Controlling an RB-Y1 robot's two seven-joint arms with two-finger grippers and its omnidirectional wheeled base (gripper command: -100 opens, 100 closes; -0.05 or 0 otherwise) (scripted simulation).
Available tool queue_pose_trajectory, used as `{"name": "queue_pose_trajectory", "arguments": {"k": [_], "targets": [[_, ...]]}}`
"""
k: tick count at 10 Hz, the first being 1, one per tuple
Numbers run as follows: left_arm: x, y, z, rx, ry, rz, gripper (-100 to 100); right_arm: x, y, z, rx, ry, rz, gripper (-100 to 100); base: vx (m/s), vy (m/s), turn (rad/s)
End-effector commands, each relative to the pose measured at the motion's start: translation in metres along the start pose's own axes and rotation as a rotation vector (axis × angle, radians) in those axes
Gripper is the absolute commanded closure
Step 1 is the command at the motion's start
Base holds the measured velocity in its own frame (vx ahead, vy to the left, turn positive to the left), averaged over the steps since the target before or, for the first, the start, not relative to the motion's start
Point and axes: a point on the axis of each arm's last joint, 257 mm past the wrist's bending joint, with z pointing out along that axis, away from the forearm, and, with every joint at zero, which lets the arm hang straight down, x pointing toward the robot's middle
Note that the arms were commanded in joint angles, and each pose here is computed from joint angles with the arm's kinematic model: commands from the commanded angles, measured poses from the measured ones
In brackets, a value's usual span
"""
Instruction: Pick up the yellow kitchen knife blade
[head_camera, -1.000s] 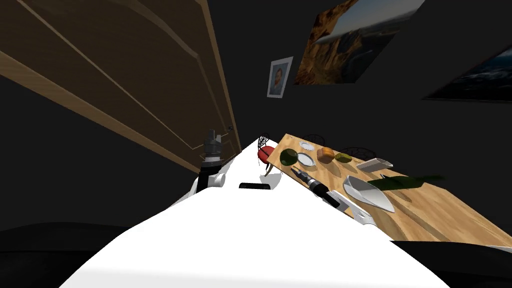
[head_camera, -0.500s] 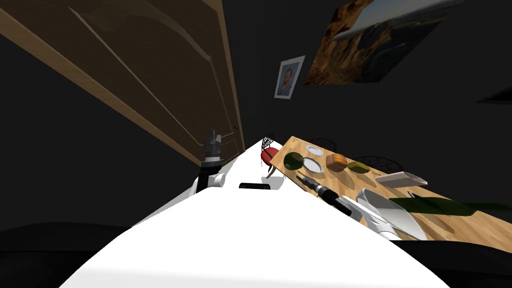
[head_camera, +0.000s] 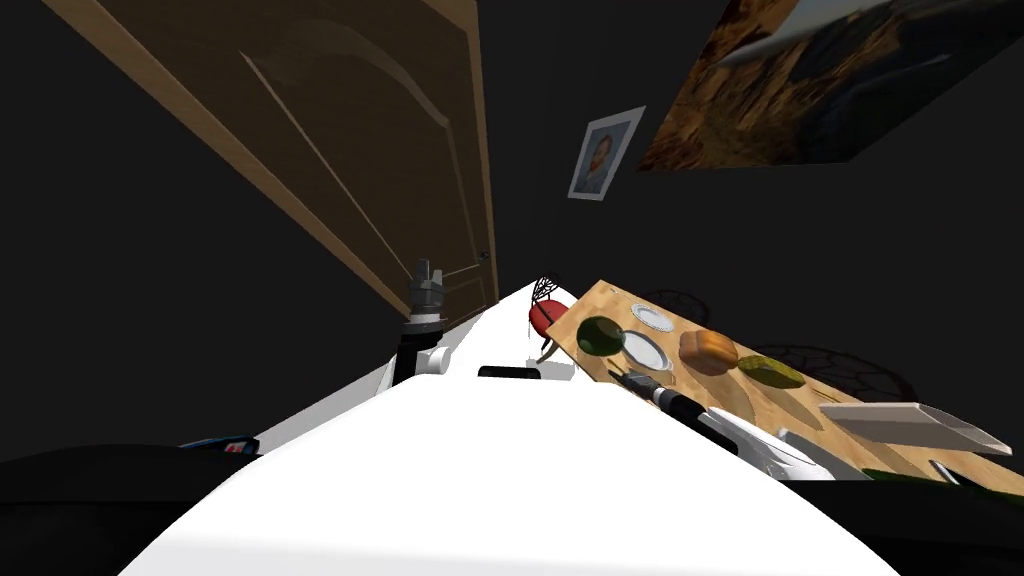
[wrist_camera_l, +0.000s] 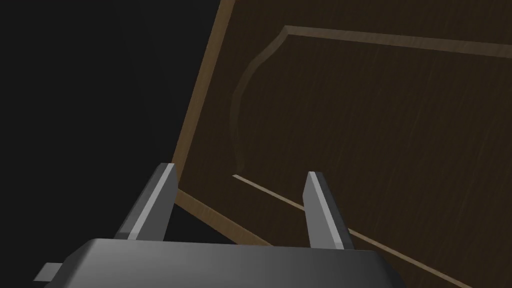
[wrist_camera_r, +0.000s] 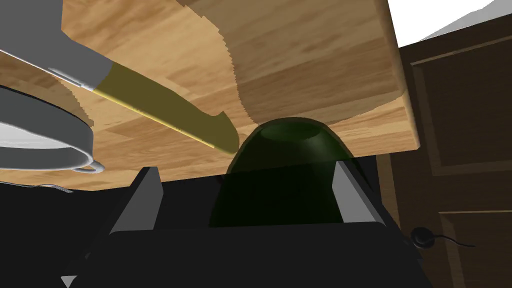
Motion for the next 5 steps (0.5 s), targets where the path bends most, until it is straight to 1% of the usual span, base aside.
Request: {"name": "queue_pose_trajectory", "arguments": {"k": [1, 2, 3, 4, 5], "targets": [[0.000, 0.000, 0.000, 0.000, 0.000, 0.000, 0, 0.037, -0.019, -0.020, 0.016, 0.094, -0.064, -100, 0.088, -0.044, 0.394], [0.000, 0.000, 0.000, 0.000, 0.000, 0.000, 0, 0.039, -0.020, -0.021, 0.019, 0.096, -0.063, -100, 0.074, -0.036, 0.133], [0.000, 0.000, 0.000, 0.000, 0.000, 0.000, 0, 0.063, -0.026, -0.033, 0.016, 0.155, -0.098, -100, 0.055, -0.019, 0.182], [0.000, 0.000, 0.000, 0.000, 0.000, 0.000, 0, 0.065, -0.028, -0.034, 0.021, 0.159, -0.097, -100, 0.037, -0.016, 0.130], [0.000, 0.000, 0.000, 0.000, 0.000, 0.000, 0, 0.092, -0.034, -0.048, 0.018, 0.222, -0.125, -100, 0.042, -0.013, 0.278]]}}
